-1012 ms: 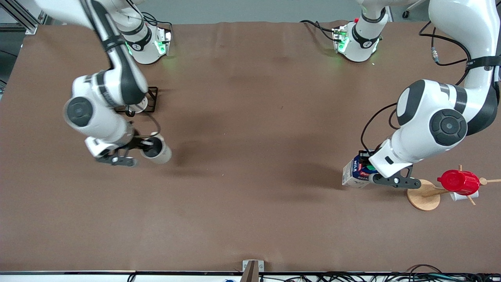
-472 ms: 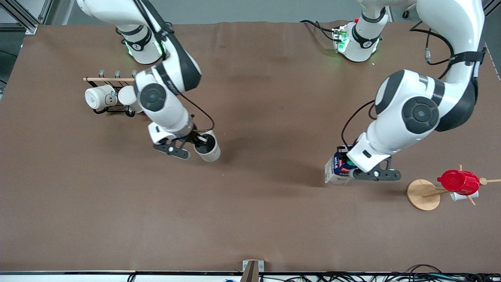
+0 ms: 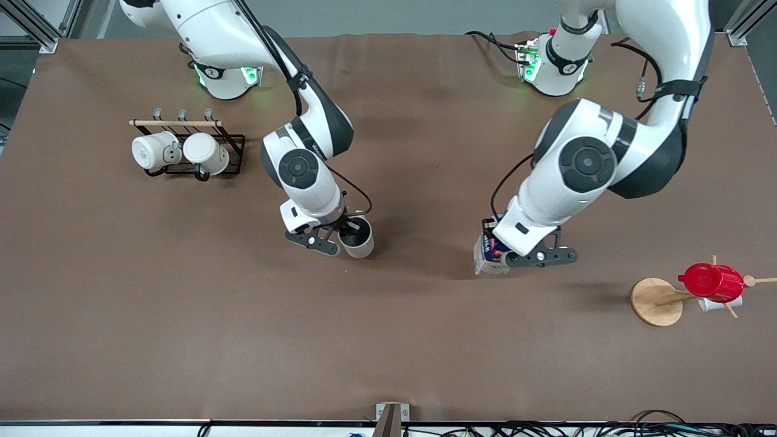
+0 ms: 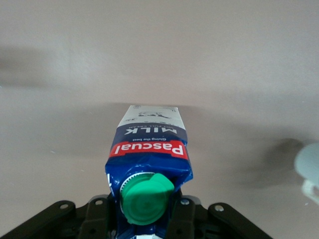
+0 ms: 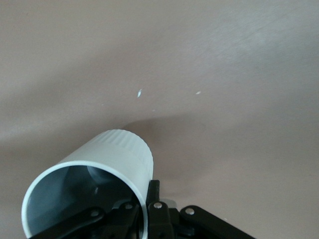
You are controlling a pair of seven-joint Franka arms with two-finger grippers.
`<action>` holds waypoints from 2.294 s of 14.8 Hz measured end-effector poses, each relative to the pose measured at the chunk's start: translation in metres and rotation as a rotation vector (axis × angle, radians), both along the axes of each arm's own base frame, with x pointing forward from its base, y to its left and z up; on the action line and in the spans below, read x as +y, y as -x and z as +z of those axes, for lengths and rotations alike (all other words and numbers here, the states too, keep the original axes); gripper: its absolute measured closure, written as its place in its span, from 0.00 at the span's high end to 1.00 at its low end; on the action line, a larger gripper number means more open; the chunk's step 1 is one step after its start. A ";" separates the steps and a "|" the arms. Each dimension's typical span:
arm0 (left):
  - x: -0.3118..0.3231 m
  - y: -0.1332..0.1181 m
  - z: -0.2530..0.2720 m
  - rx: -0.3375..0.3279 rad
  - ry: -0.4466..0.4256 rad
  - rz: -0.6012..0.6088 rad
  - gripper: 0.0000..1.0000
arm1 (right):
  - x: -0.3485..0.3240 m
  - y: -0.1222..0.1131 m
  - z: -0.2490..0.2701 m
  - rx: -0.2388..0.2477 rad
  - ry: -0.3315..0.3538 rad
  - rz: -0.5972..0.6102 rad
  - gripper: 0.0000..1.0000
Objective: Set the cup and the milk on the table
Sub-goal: 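Carry the carton and the mug toward each other at table center, then release the mug with the right gripper and withdraw it to rest, then lower the milk carton beside the mug and open the left gripper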
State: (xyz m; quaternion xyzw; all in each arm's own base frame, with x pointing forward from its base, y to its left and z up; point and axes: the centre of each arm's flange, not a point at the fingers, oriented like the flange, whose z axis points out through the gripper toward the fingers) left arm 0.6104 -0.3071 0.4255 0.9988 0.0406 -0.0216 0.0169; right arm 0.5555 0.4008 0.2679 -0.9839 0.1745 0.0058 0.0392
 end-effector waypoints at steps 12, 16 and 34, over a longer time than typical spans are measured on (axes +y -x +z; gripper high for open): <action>-0.094 0.028 -0.036 0.032 0.030 0.073 0.37 | 0.017 0.000 -0.006 -0.032 0.004 0.029 0.78; -0.122 0.038 -0.043 0.014 0.057 0.074 0.37 | -0.030 -0.019 0.091 -0.001 0.024 -0.020 1.00; -0.163 0.051 -0.075 0.029 0.080 0.042 0.84 | -0.417 0.010 0.366 0.036 0.049 0.133 1.00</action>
